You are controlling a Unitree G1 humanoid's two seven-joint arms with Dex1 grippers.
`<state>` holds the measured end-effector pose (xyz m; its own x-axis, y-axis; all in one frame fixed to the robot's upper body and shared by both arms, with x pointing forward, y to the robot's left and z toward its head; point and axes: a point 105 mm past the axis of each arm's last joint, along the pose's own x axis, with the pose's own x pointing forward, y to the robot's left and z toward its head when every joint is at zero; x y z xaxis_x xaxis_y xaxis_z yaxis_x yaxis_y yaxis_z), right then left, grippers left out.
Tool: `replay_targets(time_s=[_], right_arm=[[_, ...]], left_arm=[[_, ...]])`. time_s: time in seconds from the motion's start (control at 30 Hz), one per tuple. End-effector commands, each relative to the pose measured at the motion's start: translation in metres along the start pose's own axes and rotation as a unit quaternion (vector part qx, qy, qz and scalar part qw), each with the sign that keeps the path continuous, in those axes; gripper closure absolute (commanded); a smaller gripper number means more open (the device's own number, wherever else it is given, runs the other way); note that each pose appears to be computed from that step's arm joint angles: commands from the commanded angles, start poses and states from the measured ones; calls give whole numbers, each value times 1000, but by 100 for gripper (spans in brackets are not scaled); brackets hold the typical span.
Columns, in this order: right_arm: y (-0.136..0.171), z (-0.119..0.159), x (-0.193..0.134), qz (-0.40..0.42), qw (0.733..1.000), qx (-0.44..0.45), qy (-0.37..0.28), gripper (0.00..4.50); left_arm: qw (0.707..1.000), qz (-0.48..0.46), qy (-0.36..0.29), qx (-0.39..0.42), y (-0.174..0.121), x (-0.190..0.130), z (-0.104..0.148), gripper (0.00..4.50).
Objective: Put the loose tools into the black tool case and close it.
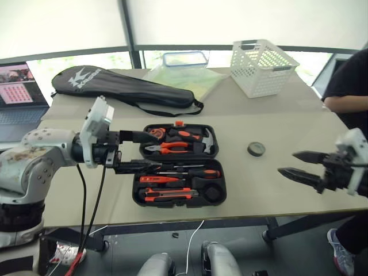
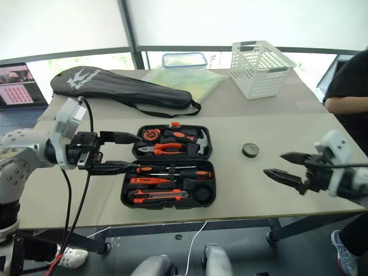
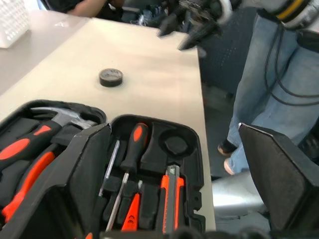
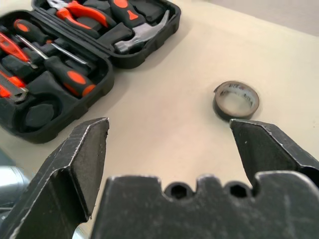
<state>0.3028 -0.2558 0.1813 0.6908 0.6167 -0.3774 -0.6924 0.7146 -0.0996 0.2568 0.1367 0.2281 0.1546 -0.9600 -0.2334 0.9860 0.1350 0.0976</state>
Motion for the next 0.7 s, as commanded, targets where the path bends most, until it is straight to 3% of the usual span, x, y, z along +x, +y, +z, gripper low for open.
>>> replay_targets(time_s=[0.03, 0.23, 0.33, 0.7], right_arm=[[-14, -7, 33, 0, 998, -47, 45, 0], [-39, -24, 77, -33, 987, -110, 108, 0], [-47, -24, 88, -51, 985, -123, 109, 71], [-45, -15, 98, -33, 989, -119, 85, 443]], left_arm=[[999, 1, 12, 42, 0, 3, 2, 10], [998, -6, 30, 61, -1, 7, -3, 10], [997, -7, 33, 62, -2, 6, -3, 0], [997, -7, 44, 70, -3, 7, -5, 0]])
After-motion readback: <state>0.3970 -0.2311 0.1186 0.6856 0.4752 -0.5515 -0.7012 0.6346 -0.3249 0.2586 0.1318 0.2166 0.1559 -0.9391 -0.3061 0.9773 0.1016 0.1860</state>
